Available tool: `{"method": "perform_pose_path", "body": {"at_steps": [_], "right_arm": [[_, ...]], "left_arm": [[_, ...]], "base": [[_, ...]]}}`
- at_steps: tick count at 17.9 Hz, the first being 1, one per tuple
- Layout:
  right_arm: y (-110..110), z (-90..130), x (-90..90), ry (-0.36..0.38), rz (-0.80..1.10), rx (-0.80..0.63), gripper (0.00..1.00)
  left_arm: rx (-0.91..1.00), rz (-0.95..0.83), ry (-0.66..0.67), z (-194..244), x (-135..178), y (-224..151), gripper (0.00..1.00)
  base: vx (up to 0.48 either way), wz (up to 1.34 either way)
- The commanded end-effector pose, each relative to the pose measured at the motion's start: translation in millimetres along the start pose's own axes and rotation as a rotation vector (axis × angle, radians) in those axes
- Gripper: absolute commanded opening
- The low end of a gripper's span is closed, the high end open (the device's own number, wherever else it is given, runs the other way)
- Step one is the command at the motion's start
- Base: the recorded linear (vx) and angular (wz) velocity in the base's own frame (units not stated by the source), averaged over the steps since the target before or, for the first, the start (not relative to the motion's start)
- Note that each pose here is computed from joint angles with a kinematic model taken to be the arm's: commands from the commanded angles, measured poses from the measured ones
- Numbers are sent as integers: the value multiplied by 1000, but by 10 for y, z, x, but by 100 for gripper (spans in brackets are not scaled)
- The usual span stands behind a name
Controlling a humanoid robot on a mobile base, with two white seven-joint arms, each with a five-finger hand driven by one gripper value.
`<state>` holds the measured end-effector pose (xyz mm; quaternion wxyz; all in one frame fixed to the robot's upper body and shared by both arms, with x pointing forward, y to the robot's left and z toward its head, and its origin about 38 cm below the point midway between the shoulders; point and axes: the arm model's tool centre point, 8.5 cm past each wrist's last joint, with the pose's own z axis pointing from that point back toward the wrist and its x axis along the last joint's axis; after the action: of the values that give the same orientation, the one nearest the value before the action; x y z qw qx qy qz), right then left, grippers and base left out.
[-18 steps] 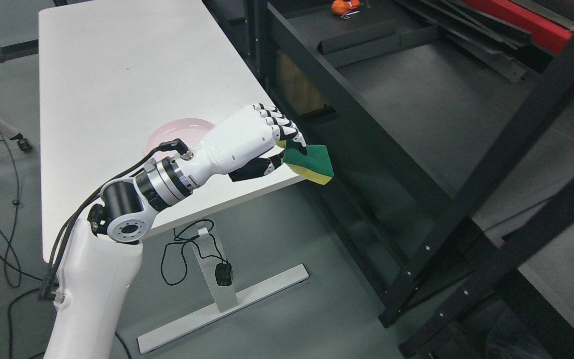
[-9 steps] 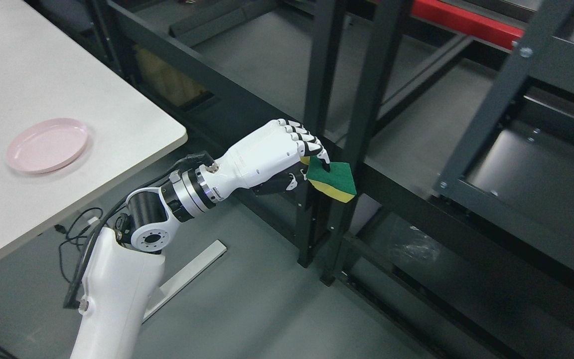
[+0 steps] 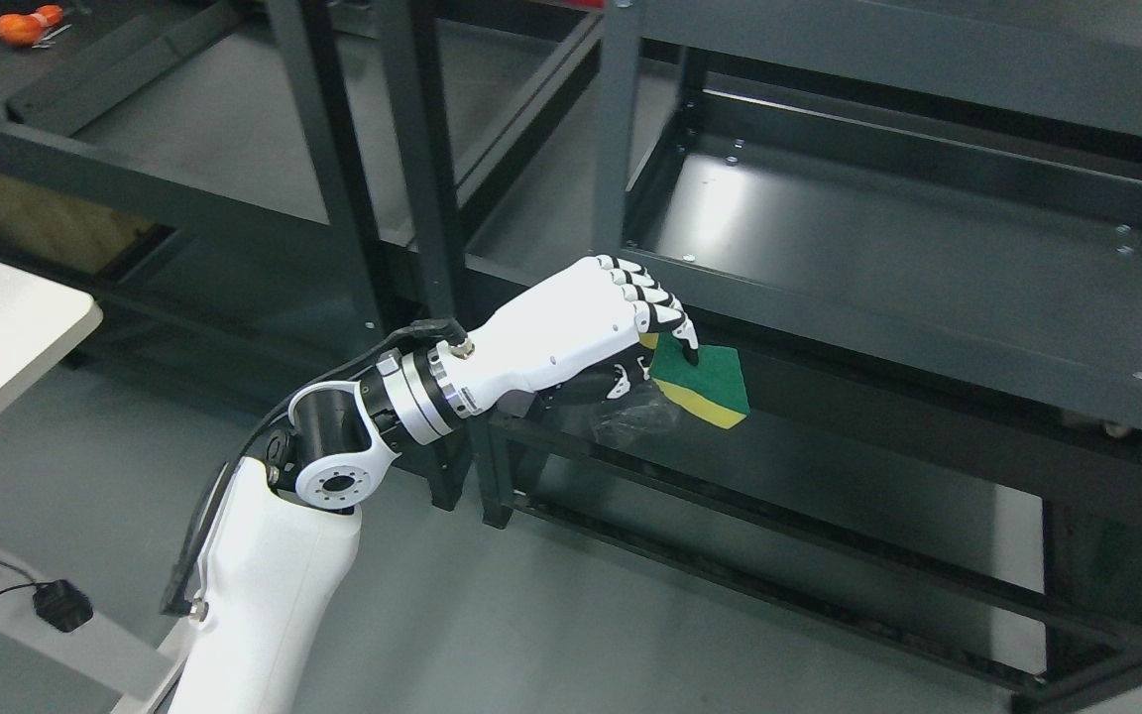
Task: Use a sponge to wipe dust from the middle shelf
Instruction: 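Carry the sponge in the left hand toward the dark metal shelf, then extend the left hand with the sponge into the middle shelf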
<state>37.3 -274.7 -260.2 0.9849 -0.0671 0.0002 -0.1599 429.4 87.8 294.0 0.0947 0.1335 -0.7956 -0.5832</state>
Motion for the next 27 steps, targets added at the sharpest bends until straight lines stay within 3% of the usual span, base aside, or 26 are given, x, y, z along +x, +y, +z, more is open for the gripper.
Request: {"method": "perform_pose_path", "body": {"at_steps": [1,6,9,11,17,22,27], "right_arm": [[-100,-2,97,-22,-3,-15,100],[-100,-2,97,-22,-3,-15,100],[-100,-2,97,-22,-3,-15,100],[-100,-2,97,-22,-3,-15,100],[-100,-2,97,-22,-1,-15,100],[-100,-2,97,-22,-3,-15,100],[-100,-2,97,-22,-3,-15,100]], "left_arm": [[-29,-28,-159,-445,244,113,1],[0,-208,-306,-929,430,826,1],[66,-306,-270,-1348,555,1547,1],[86,-325,-237,-1544,616,1750,0],[38,-183,-245,-1874,792,1180,0],[17,-19,-218,-1953,735,1132,0],[-50,-25,-130,-1999,495,994,0]], "base": [[-125,-614],[-88,-527],[-38,-275],[-9,-112],[25,67],[73,41],[98,-356]]}}
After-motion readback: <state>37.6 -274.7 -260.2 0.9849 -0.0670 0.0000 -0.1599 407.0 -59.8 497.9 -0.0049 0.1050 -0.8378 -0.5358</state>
